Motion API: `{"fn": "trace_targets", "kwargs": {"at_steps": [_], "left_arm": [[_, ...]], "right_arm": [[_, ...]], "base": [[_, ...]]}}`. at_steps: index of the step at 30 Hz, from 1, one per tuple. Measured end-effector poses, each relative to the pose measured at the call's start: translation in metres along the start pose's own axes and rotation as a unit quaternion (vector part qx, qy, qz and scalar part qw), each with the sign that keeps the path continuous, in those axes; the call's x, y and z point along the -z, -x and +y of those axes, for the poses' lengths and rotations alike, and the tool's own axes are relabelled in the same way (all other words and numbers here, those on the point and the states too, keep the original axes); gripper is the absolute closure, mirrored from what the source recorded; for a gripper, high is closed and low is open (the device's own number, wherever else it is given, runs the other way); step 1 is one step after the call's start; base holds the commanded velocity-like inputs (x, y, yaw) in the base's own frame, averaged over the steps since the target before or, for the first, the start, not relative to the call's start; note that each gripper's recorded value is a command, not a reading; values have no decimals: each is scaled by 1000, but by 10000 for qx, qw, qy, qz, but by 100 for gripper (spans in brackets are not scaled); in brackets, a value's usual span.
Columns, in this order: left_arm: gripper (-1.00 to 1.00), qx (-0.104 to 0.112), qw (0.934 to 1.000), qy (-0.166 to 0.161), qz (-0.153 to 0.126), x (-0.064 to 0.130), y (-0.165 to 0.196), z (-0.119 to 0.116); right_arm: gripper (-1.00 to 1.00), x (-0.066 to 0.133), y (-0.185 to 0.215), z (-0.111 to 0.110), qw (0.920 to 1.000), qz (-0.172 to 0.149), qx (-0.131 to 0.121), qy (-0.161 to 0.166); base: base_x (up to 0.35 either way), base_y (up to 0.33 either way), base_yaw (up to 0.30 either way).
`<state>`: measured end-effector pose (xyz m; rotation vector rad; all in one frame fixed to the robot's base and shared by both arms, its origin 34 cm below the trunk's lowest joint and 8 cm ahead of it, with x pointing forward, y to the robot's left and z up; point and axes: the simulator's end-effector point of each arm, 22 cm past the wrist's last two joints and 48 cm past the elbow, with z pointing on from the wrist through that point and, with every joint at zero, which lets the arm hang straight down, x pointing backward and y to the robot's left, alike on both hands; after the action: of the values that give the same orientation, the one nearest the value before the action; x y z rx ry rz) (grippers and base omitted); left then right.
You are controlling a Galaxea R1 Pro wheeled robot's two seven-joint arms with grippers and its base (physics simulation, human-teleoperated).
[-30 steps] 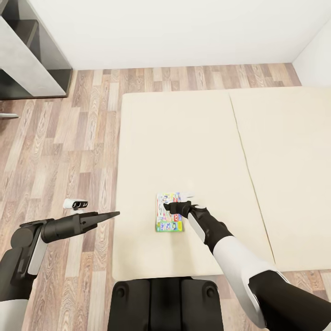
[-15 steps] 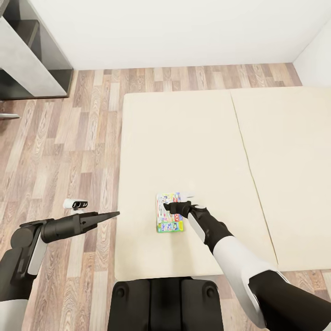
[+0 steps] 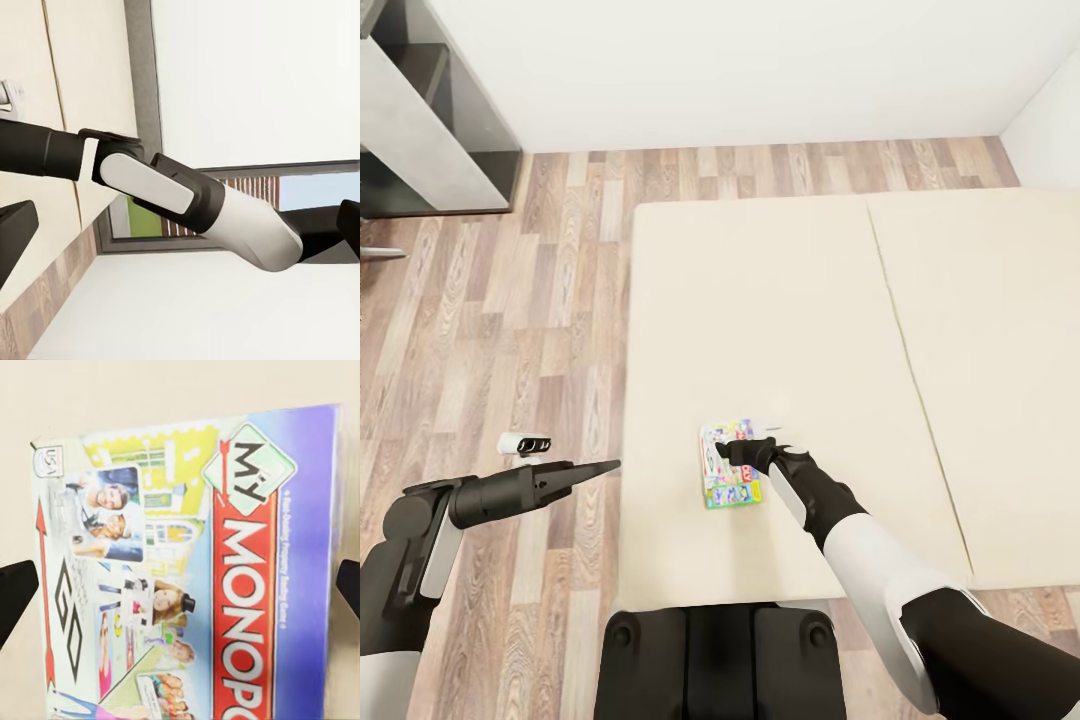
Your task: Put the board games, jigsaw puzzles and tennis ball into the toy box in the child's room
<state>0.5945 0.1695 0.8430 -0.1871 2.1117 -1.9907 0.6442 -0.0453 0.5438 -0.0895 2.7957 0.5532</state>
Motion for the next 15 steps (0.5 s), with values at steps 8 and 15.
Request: {"fn": "trace_targets", "kwargs": {"at_steps": [8,15], "left_arm": [[-100,-1,10000,-4,1,0,0,0],[-100,-5,10000,-5,0,0,0,0]], "right_arm": [[-100,0,0,0,10000,4,3,0],[-100,0,0,0,10000,6,7,0]], "base": [[0,27,0],[0,77,0]]}}
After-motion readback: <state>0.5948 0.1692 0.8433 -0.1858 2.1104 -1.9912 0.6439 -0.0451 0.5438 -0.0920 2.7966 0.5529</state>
